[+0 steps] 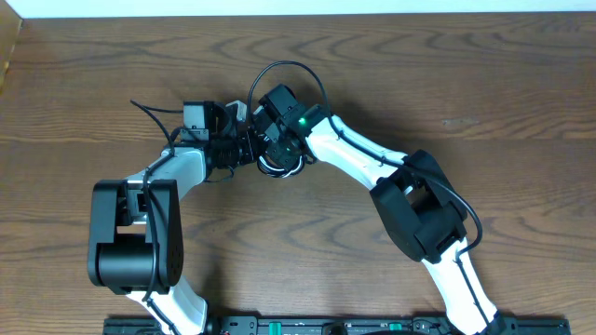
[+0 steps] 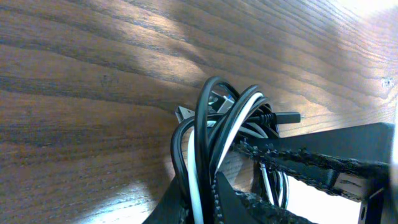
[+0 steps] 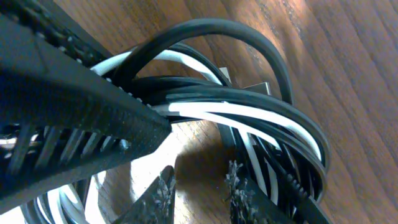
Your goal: Untangle cables
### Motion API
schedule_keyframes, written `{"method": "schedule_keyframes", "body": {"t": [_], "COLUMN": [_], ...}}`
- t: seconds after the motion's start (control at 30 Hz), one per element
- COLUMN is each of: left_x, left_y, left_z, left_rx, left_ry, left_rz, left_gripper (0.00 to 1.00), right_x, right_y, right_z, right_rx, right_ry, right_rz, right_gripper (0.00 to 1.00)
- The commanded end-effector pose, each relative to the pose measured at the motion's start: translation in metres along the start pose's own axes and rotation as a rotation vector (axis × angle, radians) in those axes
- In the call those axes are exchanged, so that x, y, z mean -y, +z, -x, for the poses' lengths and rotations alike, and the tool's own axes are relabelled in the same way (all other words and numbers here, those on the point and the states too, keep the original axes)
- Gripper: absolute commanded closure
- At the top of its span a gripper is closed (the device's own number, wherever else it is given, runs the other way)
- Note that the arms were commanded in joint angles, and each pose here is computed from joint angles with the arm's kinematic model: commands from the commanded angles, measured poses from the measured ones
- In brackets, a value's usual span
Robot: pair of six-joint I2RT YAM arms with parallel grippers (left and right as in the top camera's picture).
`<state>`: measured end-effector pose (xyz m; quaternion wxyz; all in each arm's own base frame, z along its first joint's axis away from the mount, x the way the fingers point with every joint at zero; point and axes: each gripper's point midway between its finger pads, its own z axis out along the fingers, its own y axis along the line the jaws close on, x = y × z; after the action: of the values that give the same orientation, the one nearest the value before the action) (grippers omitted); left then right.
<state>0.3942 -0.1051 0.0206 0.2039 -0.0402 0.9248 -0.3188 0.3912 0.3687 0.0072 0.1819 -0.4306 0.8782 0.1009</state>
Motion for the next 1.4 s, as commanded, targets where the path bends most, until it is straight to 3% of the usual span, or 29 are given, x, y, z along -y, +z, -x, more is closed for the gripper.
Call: {"method": "schedule_keyframes", "body": {"t": [0.0, 0.53, 0.8, 1.37], "left_x": [0.006, 0.006, 0.006, 0.006], "left_y": [-0.006, -0.006, -0.006, -0.006], "left_z": [0.010, 0.010, 0.010, 0.010], "left_rx": [0.025, 0.025, 0.025, 0.025], "left_ry": [0.018, 0.017, -0.001, -0.001], "left_rz": [-0.012, -0.012, -0.012, -0.012], "left_gripper": [0.92, 0.92, 0.92, 0.92], "right_x": [0.005, 0.022, 0.018, 0.031], "right_y": [-0.007, -0.012, -0.006, -0.007], "right_z": [0.008, 0.009, 0.006, 0.009], "right_rx": [0.020, 0.035, 0.023, 0.039], "right_ry": [-0.019, 0.006, 0.002, 0.018], "right_rz": [-0.037, -0.055, -0.050, -0.069], "right_gripper": [0.74, 0.74, 0.61, 0.74]}}
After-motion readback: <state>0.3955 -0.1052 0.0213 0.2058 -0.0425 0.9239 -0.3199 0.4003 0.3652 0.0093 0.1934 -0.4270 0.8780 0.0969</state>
